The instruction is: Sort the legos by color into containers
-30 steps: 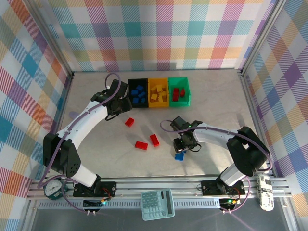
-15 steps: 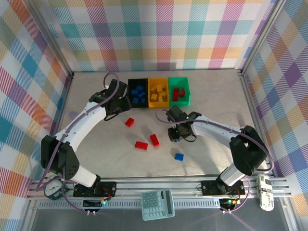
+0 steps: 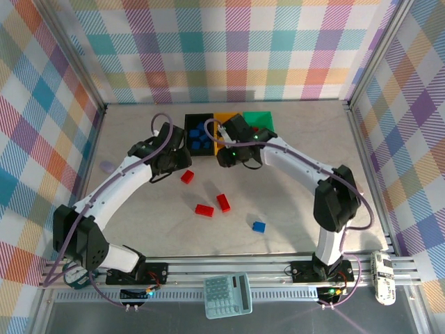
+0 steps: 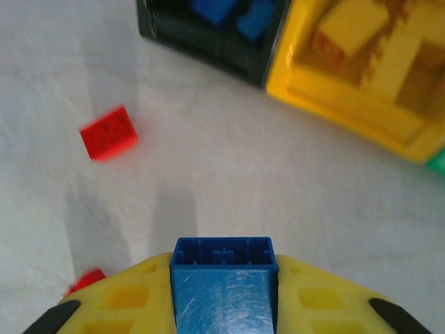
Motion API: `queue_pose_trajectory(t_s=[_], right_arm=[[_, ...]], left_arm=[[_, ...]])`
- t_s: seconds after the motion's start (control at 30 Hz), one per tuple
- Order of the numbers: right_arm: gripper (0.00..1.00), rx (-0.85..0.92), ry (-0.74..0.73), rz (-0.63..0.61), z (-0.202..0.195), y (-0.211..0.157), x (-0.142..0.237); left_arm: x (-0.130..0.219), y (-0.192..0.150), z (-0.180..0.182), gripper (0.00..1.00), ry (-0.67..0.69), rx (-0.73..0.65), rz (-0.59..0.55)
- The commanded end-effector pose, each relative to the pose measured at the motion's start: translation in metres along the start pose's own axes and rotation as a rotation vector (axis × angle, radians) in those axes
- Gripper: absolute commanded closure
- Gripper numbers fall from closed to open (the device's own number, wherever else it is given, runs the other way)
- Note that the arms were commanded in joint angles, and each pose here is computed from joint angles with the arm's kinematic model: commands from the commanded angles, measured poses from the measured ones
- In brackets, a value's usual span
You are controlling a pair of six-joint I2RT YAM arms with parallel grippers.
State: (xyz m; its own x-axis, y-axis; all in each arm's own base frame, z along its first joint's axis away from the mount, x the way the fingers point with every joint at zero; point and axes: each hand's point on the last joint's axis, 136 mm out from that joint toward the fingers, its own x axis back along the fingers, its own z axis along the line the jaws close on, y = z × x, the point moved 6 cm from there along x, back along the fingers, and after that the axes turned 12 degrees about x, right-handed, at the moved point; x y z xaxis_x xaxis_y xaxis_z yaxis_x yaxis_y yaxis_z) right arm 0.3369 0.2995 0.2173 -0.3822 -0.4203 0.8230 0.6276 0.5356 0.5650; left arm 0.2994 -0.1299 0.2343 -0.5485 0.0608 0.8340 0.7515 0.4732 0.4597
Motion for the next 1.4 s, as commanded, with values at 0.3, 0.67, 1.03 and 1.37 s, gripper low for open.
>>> queue_pose_trajectory(t_s=[0.3, 0.67, 1.03, 1.37], right_arm=[[0.73, 0.012, 0.043, -0.115, -0.011, 0.085, -0.046], [0.71, -0.058, 0.077, -0.257, -0.016, 0.13, -0.092], [0.41, -0.074, 0.066, -0.248, -0.023, 0.135, -0.105], [0.4, -0.031, 0.019, -0.24, -0.028, 0.123, -0.047]], left_arm=[[0.025, -0.027, 0.035, 0.42, 0.04, 0.027, 0.006], [0.029, -0.031, 0.043, 0.41, 0.046, 0.04, 0.004], [0.034, -0.032, 0.047, 0.39, 0.057, 0.033, 0.0], [0.029, -0.036, 0.038, 0.37, 0.023, 0.012, 0.031]])
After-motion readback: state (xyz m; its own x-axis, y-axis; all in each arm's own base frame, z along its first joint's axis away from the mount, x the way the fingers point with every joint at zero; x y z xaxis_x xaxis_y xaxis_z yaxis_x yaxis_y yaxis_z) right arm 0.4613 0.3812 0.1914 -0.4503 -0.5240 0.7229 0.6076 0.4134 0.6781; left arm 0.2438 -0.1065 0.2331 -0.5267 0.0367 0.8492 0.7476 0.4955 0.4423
